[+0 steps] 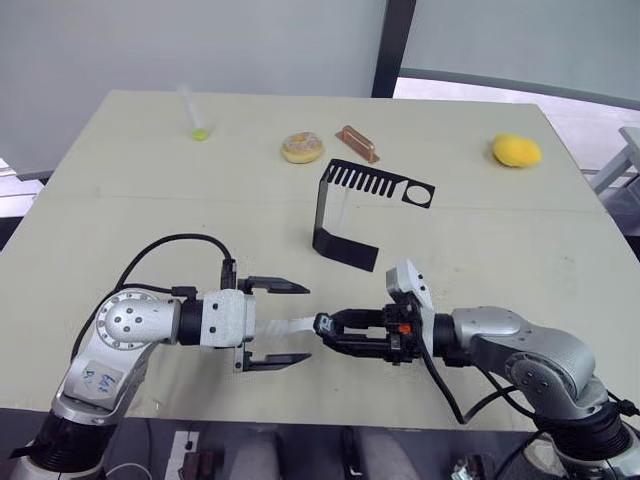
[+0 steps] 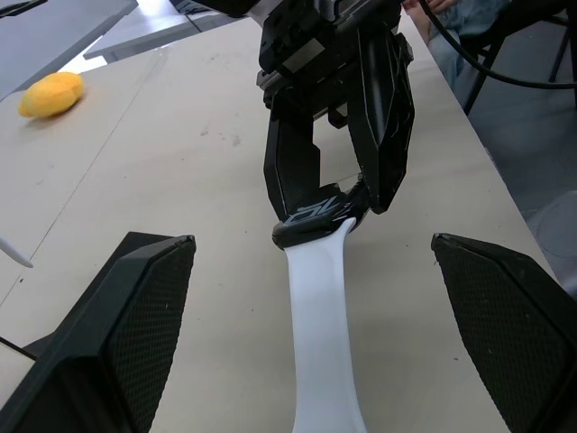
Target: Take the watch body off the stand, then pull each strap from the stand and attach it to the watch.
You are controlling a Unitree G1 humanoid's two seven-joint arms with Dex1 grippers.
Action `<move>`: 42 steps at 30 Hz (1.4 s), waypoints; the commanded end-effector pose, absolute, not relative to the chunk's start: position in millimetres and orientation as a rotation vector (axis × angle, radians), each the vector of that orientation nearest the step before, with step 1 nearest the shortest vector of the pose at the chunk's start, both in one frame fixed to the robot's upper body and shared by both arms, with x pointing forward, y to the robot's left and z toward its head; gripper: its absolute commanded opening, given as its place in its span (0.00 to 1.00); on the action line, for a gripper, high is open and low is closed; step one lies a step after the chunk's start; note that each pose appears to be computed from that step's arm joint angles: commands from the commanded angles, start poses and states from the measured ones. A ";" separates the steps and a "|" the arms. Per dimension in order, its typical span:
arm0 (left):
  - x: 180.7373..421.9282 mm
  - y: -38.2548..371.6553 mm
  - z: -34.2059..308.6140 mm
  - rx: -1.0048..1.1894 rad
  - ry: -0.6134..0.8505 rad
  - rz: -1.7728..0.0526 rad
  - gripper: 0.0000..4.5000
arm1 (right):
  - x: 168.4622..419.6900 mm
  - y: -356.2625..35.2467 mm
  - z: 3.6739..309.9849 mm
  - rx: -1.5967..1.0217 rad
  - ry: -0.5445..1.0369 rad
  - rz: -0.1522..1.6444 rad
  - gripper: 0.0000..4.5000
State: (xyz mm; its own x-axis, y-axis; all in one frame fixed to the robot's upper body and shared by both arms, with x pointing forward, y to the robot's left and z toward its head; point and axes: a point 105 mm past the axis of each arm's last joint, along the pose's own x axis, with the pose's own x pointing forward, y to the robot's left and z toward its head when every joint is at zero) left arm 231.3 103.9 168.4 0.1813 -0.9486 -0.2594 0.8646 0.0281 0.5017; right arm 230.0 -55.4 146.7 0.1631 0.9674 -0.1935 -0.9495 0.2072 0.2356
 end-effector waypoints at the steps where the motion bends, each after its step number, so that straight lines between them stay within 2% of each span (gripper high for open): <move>1: 231.3 100.0 169.6 0.678 -0.170 -1.396 0.89 | 227.1 -53.8 155.5 0.076 0.308 1.379 0.33; 4: 234.7 100.0 166.6 0.698 -0.155 -1.380 0.62 | 226.8 -53.1 155.5 0.092 0.315 1.378 0.33; 23: 238.1 93.0 156.6 0.719 -0.138 -1.392 0.61 | 227.2 -50.8 156.8 0.128 0.351 1.357 0.33; 24: 237.9 93.0 156.0 0.720 -0.136 -1.392 0.49 | 227.3 -50.9 156.8 0.129 0.351 1.356 0.33; 26: 238.5 93.2 155.5 0.725 -0.134 -1.386 0.39 | 227.4 -50.9 156.6 0.133 0.351 1.354 0.33; 27: 239.3 93.2 155.6 0.727 -0.136 -1.377 0.25 | 227.3 -50.8 156.2 0.135 0.353 1.354 0.33; 28: 240.1 93.1 155.8 0.728 -0.137 -1.370 0.20 | 227.1 -50.7 155.7 0.136 0.355 1.354 0.33; 30: 240.7 92.3 156.0 0.727 -0.139 -1.365 0.00 | 226.7 -50.6 154.9 0.138 0.357 1.355 0.33; 42: 237.3 85.4 156.6 0.725 -0.157 -1.381 0.00 | 225.4 -50.9 152.9 0.147 0.367 1.356 0.33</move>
